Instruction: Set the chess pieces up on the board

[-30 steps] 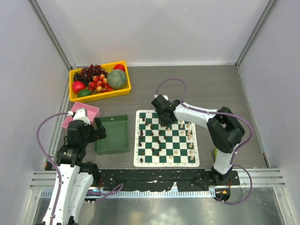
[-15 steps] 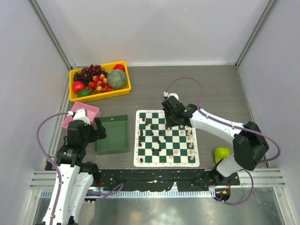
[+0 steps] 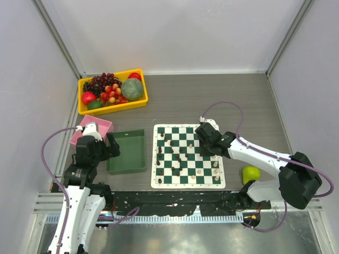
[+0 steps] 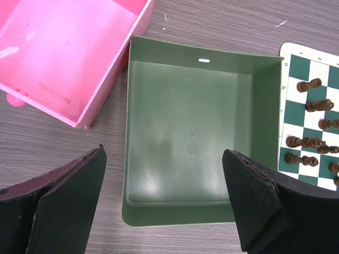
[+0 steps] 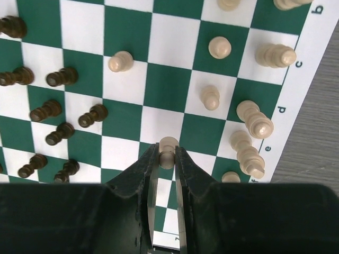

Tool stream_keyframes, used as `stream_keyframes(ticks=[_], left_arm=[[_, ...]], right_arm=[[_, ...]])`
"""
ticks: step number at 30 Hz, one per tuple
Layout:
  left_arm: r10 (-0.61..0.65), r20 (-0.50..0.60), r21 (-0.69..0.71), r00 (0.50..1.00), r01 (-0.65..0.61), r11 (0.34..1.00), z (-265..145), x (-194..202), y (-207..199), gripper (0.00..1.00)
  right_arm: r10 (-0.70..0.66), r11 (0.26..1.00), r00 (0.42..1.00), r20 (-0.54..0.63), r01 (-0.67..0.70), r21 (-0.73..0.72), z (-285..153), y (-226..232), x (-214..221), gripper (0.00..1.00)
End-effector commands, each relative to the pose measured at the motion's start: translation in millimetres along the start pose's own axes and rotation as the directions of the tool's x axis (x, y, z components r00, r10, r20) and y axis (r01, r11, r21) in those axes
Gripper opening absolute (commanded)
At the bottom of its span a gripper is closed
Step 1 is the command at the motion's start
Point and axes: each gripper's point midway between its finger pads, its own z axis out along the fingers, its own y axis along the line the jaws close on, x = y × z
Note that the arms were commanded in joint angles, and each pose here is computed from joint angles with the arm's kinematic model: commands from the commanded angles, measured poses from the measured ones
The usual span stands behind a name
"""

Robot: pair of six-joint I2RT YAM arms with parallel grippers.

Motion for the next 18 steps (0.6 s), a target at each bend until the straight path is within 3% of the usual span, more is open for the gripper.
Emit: stream_keyframes(ticks=[1,18], left_arm=[[-0.006,0.061,0.035,0.998,0.004,0.999,-6.1,-18.4,-8.0,0.99],[-0.008,0.059,0.031,0.998,0.006,0.999,-5.4,-18.7,-7.6,0.99]], right_arm=[[0.044,0.999,0.999,0.03,-0.045,0.019,1.8,-7.5,-2.3,0.23],[0.081,0.996,0.997,-0.005,-0.08,0.039,18.0,-28.7,5.2,0.23]])
